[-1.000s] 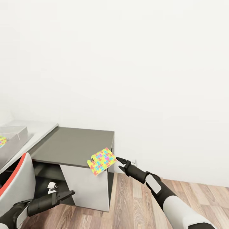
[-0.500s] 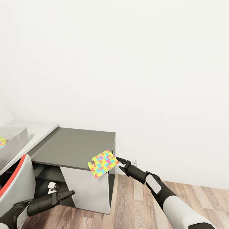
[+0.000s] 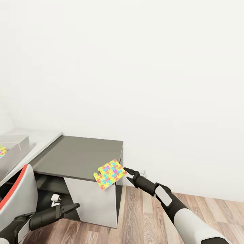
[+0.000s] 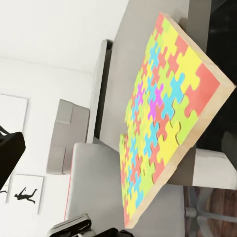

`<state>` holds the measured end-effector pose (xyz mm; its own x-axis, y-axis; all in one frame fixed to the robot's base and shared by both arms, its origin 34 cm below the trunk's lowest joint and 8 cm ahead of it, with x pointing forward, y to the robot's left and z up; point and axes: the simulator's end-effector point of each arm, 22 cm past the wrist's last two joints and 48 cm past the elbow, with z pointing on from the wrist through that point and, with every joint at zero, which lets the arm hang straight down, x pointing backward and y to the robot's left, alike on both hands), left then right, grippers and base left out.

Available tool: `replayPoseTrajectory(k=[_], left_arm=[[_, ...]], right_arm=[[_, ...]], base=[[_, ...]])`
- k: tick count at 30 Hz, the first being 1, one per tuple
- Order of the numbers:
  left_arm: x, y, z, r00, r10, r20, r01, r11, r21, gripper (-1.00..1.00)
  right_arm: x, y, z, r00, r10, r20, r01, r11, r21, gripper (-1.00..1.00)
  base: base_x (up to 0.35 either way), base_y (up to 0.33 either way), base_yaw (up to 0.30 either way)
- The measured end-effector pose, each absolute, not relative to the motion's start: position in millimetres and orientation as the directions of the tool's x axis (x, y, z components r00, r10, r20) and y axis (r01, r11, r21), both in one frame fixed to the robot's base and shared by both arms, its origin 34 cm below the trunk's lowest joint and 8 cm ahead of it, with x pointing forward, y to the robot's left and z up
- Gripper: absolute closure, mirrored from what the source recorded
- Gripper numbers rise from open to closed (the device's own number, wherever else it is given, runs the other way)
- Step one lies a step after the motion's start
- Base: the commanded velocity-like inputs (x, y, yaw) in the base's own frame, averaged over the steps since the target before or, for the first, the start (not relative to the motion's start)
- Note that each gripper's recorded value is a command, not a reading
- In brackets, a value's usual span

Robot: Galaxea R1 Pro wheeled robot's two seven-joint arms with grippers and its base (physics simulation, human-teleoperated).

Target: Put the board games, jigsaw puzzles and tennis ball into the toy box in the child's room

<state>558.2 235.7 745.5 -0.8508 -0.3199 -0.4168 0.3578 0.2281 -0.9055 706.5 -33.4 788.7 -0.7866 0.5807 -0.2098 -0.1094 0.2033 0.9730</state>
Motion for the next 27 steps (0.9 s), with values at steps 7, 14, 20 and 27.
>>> replayPoseTrajectory(k=[7, 14, 20, 27], left_arm=[[557, 236, 733, -0.852, -0.320, -0.414, 0.356, 0.227, -0.907, -1.00], [556, 236, 720, -0.852, -0.321, -0.414, 0.355, 0.227, -0.907, -1.00], [555, 236, 709, -0.852, -0.320, -0.414, 0.355, 0.227, -0.907, -1.00], [555, 236, 710, -0.852, -0.320, -0.415, 0.357, 0.227, -0.906, -1.00]], right_arm=[[706, -33, 777, -0.786, 0.581, -0.210, -0.110, 0.203, 0.973, -1.00], [705, -34, 764, -0.786, 0.581, -0.210, -0.109, 0.203, 0.973, -1.00], [704, -34, 753, -0.786, 0.582, -0.209, -0.109, 0.203, 0.973, -1.00], [704, -34, 753, -0.786, 0.582, -0.209, -0.109, 0.202, 0.973, -1.00]], base=[[0.000, 0.000, 0.000], [0.000, 0.000, 0.000], [0.000, 0.000, 0.000], [0.000, 0.000, 0.000]])
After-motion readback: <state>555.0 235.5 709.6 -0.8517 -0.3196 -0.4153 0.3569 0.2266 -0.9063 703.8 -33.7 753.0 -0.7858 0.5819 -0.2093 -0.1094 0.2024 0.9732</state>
